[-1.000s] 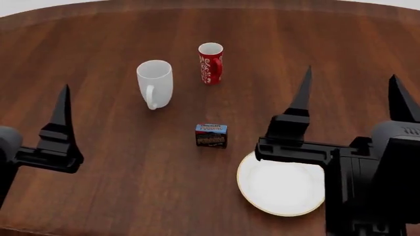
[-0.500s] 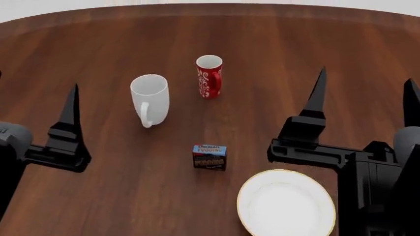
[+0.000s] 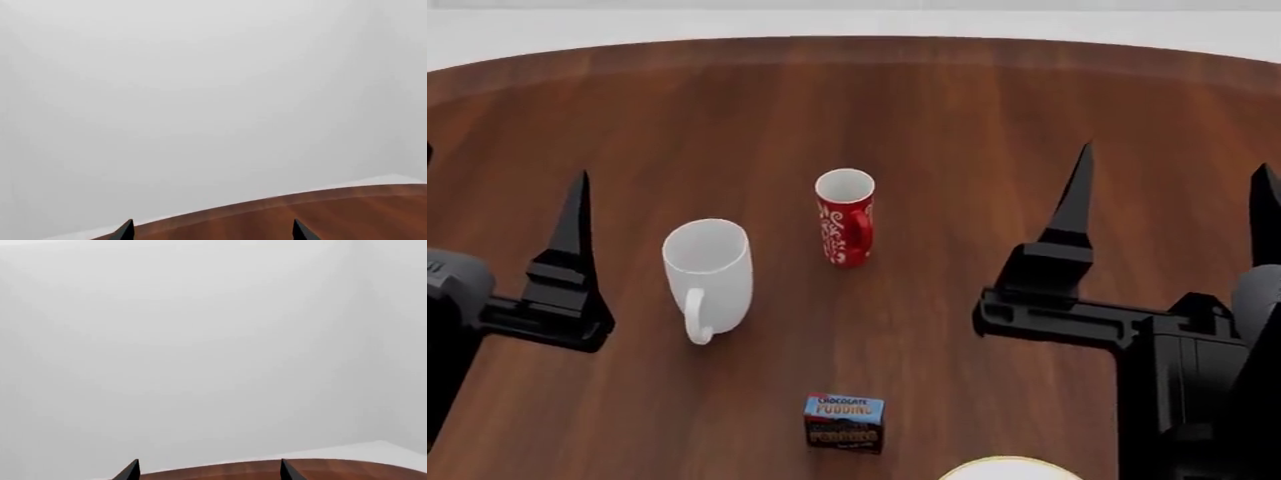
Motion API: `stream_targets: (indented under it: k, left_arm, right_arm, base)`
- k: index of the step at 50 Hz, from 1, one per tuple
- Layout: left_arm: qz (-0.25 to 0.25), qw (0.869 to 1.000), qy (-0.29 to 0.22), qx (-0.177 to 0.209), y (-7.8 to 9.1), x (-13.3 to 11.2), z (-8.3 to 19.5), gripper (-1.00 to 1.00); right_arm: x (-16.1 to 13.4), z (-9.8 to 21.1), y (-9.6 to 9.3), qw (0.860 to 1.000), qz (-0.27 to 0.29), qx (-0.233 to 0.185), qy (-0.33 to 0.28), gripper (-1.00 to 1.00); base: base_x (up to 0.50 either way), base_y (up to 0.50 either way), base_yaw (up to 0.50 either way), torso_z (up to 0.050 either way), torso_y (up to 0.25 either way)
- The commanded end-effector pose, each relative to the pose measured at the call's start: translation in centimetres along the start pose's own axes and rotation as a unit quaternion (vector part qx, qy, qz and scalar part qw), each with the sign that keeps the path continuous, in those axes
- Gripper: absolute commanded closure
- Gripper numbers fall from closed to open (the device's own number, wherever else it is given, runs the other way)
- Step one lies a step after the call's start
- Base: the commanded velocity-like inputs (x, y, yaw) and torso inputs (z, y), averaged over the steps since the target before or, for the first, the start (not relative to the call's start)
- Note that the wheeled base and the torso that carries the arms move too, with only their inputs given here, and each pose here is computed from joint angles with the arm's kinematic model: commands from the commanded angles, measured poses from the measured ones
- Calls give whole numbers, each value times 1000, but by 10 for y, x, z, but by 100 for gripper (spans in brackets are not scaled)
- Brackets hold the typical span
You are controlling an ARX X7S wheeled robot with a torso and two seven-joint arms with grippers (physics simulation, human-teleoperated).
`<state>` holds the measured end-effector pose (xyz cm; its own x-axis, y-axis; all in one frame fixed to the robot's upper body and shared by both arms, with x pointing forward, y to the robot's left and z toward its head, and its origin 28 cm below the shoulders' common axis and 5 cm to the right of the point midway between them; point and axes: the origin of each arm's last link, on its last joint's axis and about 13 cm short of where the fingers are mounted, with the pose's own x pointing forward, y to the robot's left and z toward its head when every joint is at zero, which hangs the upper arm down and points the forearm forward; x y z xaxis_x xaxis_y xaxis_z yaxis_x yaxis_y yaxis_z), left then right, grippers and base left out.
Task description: Put the white mug on the plate.
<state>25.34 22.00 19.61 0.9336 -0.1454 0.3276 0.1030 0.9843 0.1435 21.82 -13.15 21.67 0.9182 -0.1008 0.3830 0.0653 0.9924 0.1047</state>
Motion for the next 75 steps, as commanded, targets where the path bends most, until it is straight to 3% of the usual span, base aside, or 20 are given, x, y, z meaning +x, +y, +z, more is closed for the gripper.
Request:
stream_targets:
  k: [1,17,35,75]
  left_arm:
    - [1,1000,-1,-1,0,-2,0,-100]
    - [7,1000,-8,-5,2,-5,0,-100]
    - [-1,1000,-27,-6,4,-8,2,-100]
    - [2,1000,-22,8,4,-8,-1,-100]
  right_arm:
    - [-1,0,1,1000,3,-1,1,-100]
    - [0,0,4,1000,14,-6,4,-100]
    - [-1,0,5,1000,16,-6,3,-100]
    - [0,-1,5,1000,16,-6,4,-100]
  base:
    - [438,-8,0,0,0]
    - [306,-3,0,0,1]
    - [-1,0,0,0,-5]
    - [-1,0,0,0,-168]
